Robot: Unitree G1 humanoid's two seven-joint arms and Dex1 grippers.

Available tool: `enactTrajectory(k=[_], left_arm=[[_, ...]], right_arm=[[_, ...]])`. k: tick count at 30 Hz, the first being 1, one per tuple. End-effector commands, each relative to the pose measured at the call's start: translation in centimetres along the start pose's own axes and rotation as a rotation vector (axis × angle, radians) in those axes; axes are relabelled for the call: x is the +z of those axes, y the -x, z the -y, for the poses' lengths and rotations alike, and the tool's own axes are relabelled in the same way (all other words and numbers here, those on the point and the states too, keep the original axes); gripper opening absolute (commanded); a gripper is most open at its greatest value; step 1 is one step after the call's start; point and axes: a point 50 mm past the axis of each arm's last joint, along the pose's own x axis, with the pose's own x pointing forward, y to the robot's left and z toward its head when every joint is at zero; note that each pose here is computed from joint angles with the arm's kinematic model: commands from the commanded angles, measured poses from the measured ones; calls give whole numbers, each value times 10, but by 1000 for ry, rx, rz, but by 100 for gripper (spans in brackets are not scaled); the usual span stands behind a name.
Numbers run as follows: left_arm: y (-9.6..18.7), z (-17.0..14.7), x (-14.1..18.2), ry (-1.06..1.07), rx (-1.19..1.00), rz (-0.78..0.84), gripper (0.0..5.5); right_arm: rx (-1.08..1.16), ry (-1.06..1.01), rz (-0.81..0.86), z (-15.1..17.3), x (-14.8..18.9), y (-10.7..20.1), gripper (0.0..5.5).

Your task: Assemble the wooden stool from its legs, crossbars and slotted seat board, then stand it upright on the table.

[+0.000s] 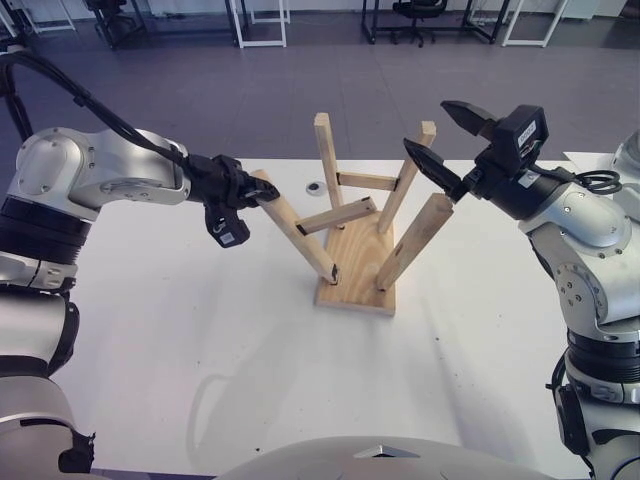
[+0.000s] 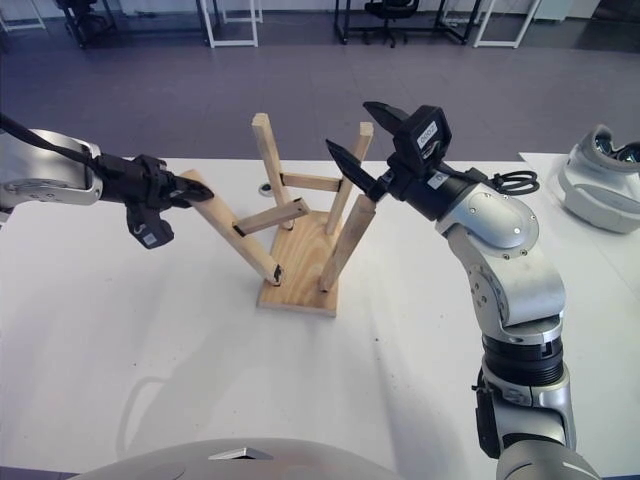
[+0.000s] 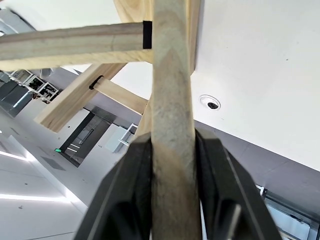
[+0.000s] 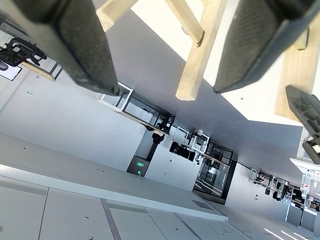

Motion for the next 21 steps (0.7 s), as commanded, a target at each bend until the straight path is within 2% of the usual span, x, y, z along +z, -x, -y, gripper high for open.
enactTrajectory(k=[1, 7, 15, 21], left_arm=[[-5, -1, 11, -22, -95, 21, 101], [-9, -20, 13, -104, -178, 21, 101], [-9, -41, 36, -186, -160, 161, 101], [-7, -40, 27, -181, -174, 142, 101]], right_arm=[[13, -6, -9, -3, 0, -1, 351], [19, -11, -9, -4, 1, -1, 351], [2, -18, -1, -6, 0, -1, 351], [-17, -16, 2, -5, -1, -1, 351]])
